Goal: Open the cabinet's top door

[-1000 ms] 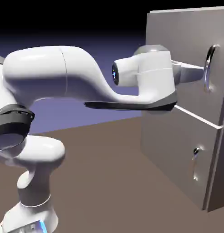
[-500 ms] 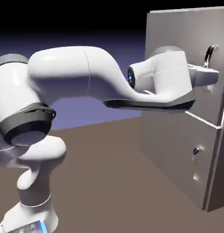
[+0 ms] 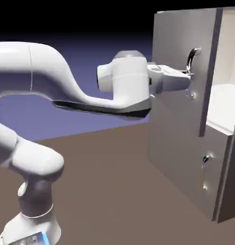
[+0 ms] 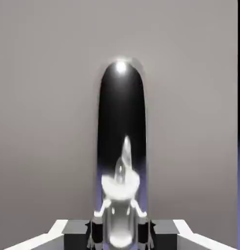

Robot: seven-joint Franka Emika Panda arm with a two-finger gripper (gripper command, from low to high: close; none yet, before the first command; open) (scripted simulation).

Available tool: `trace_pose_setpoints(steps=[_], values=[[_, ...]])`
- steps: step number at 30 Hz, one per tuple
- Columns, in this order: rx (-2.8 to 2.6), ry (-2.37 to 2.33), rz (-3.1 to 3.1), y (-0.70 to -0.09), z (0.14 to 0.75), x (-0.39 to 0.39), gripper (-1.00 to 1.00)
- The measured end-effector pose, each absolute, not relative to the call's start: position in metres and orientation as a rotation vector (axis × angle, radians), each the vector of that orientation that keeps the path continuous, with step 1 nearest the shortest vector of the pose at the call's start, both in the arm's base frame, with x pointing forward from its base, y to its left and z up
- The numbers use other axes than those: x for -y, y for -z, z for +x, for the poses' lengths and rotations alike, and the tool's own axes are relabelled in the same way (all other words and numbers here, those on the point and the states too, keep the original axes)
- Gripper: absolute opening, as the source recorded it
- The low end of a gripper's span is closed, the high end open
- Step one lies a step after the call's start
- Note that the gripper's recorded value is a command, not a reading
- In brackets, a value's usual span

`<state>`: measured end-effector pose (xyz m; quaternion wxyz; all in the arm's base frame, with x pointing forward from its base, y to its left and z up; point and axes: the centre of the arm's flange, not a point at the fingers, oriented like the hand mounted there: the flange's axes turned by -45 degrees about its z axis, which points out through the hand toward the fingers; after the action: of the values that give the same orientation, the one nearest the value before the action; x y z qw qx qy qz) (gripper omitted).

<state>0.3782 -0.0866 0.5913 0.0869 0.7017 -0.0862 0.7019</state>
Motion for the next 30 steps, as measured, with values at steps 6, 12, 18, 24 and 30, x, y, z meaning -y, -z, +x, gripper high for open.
trace_pose_setpoints(steps=[6, 12, 18, 24, 30], values=[[0.369, -2.024, 2.023, -0.591, 0.331, 0.054, -1.00], [0.475, -1.955, 1.954, -0.591, 0.288, 0.016, -1.00], [0.569, -1.889, 1.887, -0.591, 0.252, -0.024, -1.00], [0.656, -1.821, 1.821, -0.591, 0.221, -0.066, -1.00], [0.738, -1.753, 1.752, -0.591, 0.195, -0.111, -1.00]])
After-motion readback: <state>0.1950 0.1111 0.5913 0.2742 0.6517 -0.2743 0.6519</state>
